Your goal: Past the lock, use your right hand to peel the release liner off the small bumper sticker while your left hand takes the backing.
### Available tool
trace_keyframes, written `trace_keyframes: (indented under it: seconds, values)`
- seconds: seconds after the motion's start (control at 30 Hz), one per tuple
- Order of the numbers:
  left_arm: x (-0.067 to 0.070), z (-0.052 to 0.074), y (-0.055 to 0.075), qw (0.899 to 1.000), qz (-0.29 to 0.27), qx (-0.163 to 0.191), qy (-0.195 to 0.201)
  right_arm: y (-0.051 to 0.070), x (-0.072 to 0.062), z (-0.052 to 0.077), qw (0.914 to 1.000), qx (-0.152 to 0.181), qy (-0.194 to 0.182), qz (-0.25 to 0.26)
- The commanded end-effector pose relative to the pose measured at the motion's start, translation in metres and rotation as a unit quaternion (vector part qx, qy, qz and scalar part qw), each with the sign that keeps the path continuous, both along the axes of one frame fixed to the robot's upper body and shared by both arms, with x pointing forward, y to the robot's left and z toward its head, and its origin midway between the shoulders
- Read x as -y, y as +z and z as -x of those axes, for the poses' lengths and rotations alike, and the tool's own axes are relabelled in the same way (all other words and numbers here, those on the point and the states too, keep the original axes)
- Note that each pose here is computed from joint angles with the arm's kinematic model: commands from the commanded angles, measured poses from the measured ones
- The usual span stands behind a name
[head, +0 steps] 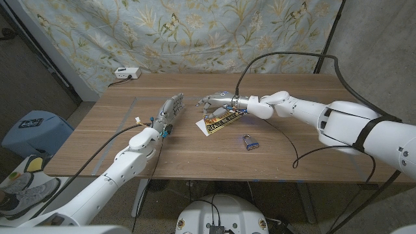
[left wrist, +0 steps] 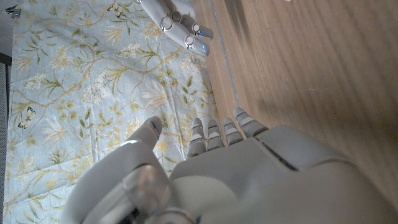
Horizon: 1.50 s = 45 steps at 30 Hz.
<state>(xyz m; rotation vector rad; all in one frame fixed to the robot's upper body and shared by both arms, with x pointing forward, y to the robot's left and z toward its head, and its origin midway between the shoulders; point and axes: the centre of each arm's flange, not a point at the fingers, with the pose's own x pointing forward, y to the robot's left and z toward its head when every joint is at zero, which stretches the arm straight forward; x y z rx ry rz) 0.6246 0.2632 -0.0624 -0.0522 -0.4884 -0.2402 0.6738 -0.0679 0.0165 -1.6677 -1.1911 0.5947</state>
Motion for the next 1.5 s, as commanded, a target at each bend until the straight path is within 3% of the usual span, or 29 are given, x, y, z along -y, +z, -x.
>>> trace_keyframes:
  seconds: [0.03,1.5]
  values:
    - [0.002,0.0,0.001,1.0,-0.004,-0.001,-0.006,0.001,0.005,0.004,1.0,0.004,-0.003,-0.008]
    - [0.022,-0.003,0.007,1.0,-0.015,0.0,-0.018,0.012,0.025,0.016,0.9991,0.027,-0.002,-0.032]
